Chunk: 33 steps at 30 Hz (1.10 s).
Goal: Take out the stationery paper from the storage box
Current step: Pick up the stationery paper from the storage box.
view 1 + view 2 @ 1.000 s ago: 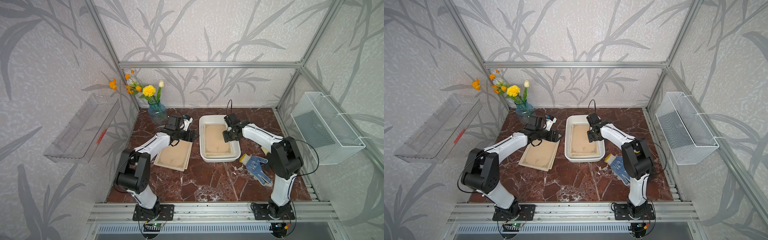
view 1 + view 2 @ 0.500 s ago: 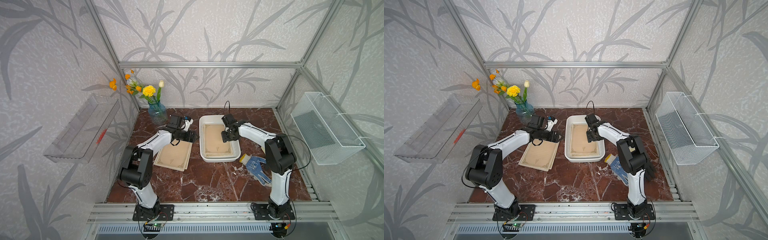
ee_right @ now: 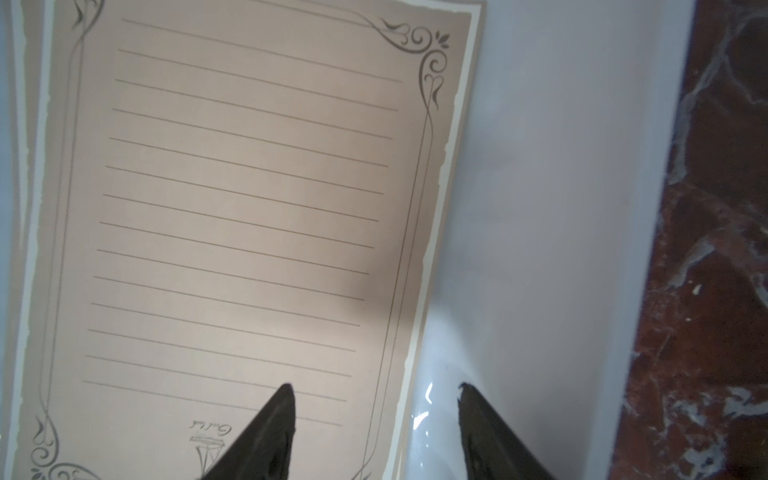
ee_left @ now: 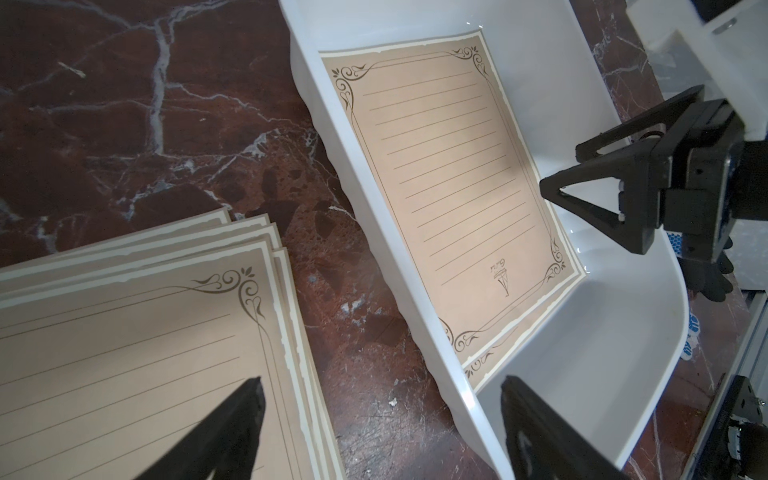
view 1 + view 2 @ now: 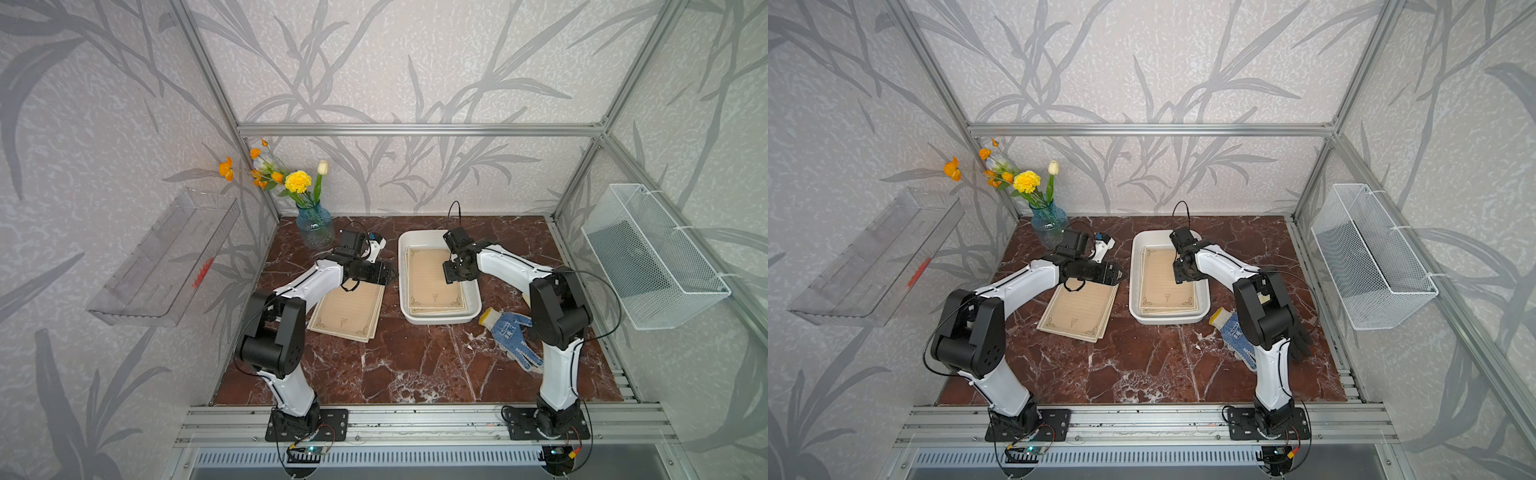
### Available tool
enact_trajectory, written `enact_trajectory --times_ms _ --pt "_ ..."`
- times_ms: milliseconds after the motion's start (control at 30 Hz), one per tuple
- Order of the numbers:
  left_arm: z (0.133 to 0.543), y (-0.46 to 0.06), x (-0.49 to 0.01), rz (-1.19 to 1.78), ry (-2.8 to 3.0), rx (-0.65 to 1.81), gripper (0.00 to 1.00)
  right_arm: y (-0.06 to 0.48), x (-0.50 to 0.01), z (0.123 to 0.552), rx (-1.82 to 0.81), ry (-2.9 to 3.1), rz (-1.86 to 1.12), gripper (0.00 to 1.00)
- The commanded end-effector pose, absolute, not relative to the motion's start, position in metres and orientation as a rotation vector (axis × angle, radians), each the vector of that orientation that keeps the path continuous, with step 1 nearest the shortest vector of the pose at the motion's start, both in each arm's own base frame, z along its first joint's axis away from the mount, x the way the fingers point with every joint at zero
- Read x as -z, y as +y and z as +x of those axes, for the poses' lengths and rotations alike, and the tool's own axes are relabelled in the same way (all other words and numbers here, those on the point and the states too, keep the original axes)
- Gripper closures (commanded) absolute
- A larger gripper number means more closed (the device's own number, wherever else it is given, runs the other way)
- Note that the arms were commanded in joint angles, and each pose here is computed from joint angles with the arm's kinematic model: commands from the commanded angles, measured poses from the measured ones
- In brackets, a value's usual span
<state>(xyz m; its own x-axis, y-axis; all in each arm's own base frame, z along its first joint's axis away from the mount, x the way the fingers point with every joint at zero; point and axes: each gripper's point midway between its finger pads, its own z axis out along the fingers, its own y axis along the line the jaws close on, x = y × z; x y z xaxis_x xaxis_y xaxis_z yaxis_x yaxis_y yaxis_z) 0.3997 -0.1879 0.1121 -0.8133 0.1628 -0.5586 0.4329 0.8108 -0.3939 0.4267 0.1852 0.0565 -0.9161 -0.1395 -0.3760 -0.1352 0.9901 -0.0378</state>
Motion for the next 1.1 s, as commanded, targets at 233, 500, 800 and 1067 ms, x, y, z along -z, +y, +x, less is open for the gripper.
enact_trajectory --times_ms 233,500,800,1067 --pt "0.403 -0.196 -0.104 0.435 2.519 0.753 0.11 0.179 -0.031 0.432 0.092 2.782 -0.190 0.32" --pt "0.403 -0.199 -0.097 0.428 2.535 0.776 0.11 0.185 -0.021 0.435 0.064 2.805 -0.164 0.30" --pt "0.402 -0.208 -0.099 0.421 2.530 0.817 0.11 0.187 -0.014 0.430 0.034 2.833 -0.130 0.31" --pt "0.401 -0.214 -0.098 0.418 2.533 0.846 0.11 0.189 -0.014 0.426 0.001 2.835 -0.097 0.36"
